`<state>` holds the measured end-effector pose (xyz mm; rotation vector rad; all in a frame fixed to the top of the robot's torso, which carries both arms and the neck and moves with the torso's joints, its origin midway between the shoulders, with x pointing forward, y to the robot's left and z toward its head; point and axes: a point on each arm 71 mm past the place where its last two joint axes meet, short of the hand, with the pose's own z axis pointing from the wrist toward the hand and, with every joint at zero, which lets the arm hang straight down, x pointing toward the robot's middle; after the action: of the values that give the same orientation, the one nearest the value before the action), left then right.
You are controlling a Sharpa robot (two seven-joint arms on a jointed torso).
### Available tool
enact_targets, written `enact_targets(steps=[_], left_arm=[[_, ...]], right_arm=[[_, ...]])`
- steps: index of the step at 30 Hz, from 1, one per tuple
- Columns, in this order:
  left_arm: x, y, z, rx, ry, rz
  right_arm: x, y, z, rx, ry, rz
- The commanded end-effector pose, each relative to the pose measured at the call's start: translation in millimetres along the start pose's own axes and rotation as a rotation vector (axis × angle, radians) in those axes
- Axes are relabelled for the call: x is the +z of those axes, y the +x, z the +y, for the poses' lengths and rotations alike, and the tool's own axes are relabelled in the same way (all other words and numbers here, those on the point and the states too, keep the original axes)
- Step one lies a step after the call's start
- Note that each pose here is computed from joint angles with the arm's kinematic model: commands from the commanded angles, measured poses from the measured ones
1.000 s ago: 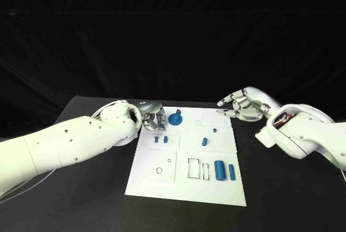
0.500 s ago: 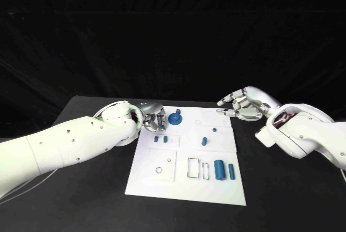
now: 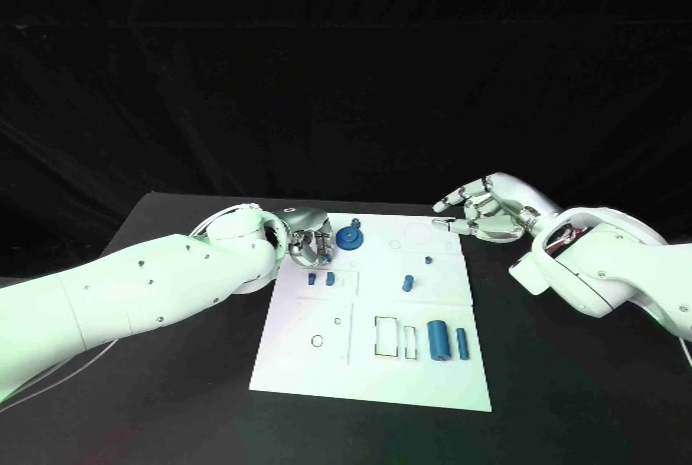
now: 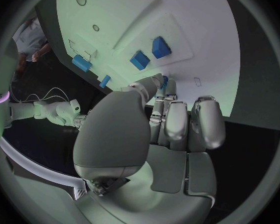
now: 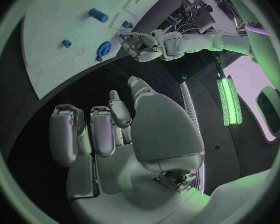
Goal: Assemble the parts on the task board
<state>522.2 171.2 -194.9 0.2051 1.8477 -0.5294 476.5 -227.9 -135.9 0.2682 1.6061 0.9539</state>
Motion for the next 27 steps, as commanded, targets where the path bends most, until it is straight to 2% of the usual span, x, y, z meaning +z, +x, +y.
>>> enact_targets(steps=[1, 27], left_arm=[[0.9, 2.9, -2.4, 0.008, 0.005, 0.028], [2.2, 5.4, 0.7, 0.018, -0.009, 0.048]], right_arm=[[0.1, 0.8, 1.0, -0.004, -0.01, 0.005], [-0.4, 0.9, 0.6, -0.005, -0.009, 0.005]])
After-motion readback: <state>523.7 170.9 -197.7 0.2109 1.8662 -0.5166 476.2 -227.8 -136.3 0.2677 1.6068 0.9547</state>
